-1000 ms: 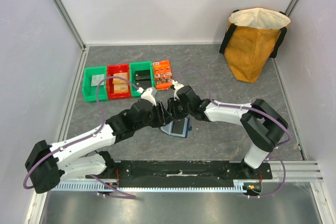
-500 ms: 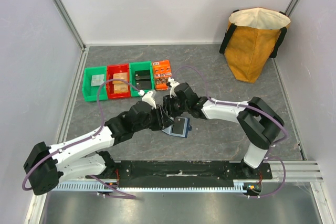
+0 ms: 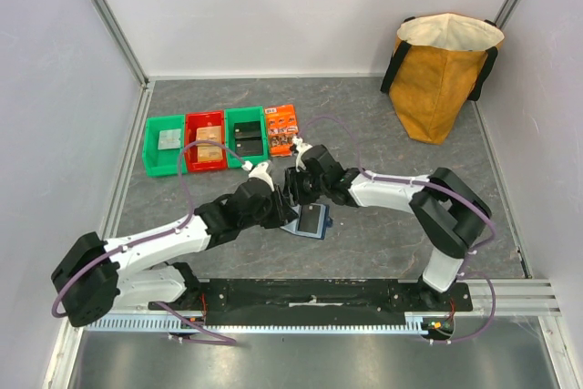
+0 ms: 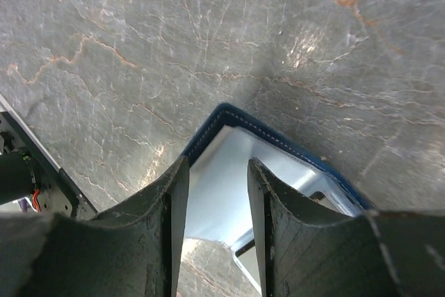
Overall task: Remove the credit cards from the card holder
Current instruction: Open the card holder at the center of the board, then remove the credit card from the card holder.
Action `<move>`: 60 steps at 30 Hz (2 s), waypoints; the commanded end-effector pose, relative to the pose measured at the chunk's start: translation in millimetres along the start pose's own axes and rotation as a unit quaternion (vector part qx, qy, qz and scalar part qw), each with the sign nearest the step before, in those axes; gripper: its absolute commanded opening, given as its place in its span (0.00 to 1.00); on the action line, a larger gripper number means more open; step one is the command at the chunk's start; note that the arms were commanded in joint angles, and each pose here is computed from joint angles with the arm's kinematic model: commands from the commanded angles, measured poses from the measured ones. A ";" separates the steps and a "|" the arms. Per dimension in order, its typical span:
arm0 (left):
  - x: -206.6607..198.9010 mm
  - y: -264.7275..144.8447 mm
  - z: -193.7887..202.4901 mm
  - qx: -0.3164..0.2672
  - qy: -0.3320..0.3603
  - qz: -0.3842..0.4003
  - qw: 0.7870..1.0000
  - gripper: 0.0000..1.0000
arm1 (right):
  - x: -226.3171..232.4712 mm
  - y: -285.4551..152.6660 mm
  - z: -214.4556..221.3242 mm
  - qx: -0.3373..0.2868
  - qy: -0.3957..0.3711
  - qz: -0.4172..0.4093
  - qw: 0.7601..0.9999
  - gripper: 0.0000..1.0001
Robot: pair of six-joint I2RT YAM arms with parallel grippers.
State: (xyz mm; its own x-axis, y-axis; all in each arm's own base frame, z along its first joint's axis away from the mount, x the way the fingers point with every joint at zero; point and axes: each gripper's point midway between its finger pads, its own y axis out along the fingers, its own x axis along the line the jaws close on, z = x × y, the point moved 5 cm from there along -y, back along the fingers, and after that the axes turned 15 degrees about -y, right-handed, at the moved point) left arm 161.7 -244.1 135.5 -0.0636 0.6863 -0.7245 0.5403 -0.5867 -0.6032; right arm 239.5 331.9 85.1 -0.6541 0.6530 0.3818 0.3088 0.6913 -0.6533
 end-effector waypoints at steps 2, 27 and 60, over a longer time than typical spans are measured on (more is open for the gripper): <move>1.9 15.3 -10.2 -0.029 -0.023 -0.005 0.999 0.22 | -0.8 -37.8 -37.4 -0.059 -0.030 0.058 0.996 0.46; 47.9 39.6 -8.5 -0.015 -0.043 -0.081 0.996 0.25 | -40.5 -59.6 55.4 -0.005 -0.008 0.137 0.990 0.18; 29.4 65.2 -10.9 0.086 -0.036 -0.018 0.995 0.42 | -49.0 -46.6 89.2 0.061 -0.026 0.124 0.990 0.13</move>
State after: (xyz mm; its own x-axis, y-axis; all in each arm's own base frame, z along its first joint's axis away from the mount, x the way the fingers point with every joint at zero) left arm 205.3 -248.8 77.0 -0.1980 0.7095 -0.6763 0.4178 -0.5630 -0.7131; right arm 208.5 254.5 62.8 -0.6015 0.7734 0.2000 0.4433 0.5314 -0.7219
